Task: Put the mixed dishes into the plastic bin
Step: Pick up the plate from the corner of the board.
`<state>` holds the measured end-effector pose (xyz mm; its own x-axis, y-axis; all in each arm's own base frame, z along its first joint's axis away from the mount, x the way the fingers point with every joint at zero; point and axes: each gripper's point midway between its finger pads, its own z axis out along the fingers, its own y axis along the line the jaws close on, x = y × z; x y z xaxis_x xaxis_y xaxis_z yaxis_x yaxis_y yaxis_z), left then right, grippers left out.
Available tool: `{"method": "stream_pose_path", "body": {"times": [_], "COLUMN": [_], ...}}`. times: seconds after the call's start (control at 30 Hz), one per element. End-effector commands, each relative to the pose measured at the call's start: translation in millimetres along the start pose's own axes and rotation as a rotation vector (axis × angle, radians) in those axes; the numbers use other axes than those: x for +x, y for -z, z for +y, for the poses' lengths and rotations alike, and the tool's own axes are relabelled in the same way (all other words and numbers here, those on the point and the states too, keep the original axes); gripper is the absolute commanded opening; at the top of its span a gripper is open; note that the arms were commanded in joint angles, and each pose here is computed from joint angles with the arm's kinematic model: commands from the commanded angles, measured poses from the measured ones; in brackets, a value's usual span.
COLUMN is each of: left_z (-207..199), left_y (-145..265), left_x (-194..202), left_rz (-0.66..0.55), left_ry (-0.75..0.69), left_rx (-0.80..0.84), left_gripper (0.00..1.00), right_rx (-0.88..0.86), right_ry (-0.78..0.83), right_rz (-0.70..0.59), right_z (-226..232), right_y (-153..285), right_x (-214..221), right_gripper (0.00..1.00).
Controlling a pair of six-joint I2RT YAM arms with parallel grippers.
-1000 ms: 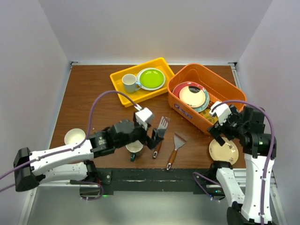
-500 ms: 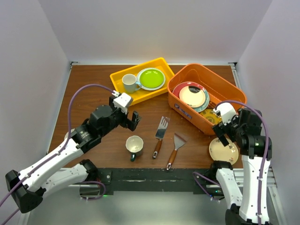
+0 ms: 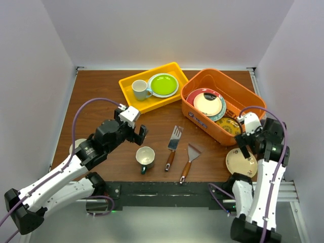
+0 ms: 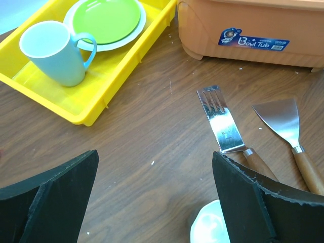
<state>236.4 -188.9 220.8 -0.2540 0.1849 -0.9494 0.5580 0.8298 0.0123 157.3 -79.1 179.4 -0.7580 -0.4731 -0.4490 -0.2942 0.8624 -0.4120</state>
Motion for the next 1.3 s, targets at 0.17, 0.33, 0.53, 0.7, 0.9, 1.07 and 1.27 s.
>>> {"method": "stream_pose_path", "body": {"times": [0.17,0.33,0.53,0.7,0.9,1.07,1.27], "left_z": [7.3,8.5,9.8,10.6,11.6,12.5,13.8], "left_y": [0.2,-0.9,-2.2,-3.1,-3.7,-4.4,-4.6], "left_x": [-13.4,-11.6,-9.9,-8.8,-8.4,-7.0,-6.6], "left_rz": [-0.061,-0.055,-0.051,-0.047,-0.047,-0.044,-0.044], "left_ry": [-0.006,-0.011,-0.011,-0.011,-0.012,-0.012,-0.010], "left_rx": [-0.032,-0.036,-0.039,-0.041,-0.042,-0.045,-0.048], "left_gripper": [1.00,1.00,1.00,1.00,1.00,1.00,1.00], "right_rx": [-0.060,-0.131,-0.187,-0.284,-0.322,-0.339,-0.363], "right_ry": [-0.036,-0.040,-0.054,-0.038,-0.018,-0.019,-0.023], "right_rz": [-0.024,-0.006,-0.002,-0.018,-0.040,-0.033,-0.032], "right_z": [-27.5,-23.1,-21.3,-8.1,4.0,5.3,9.9], "right_y": [-7.6,-12.7,-18.6,-20.9,-23.6,-27.1,-31.0], "right_x": [19.8,36.7,56.6,63.6,64.4,67.5,70.8], "right_gripper": [0.98,0.98,0.98,0.98,0.98,0.99,0.99]}}
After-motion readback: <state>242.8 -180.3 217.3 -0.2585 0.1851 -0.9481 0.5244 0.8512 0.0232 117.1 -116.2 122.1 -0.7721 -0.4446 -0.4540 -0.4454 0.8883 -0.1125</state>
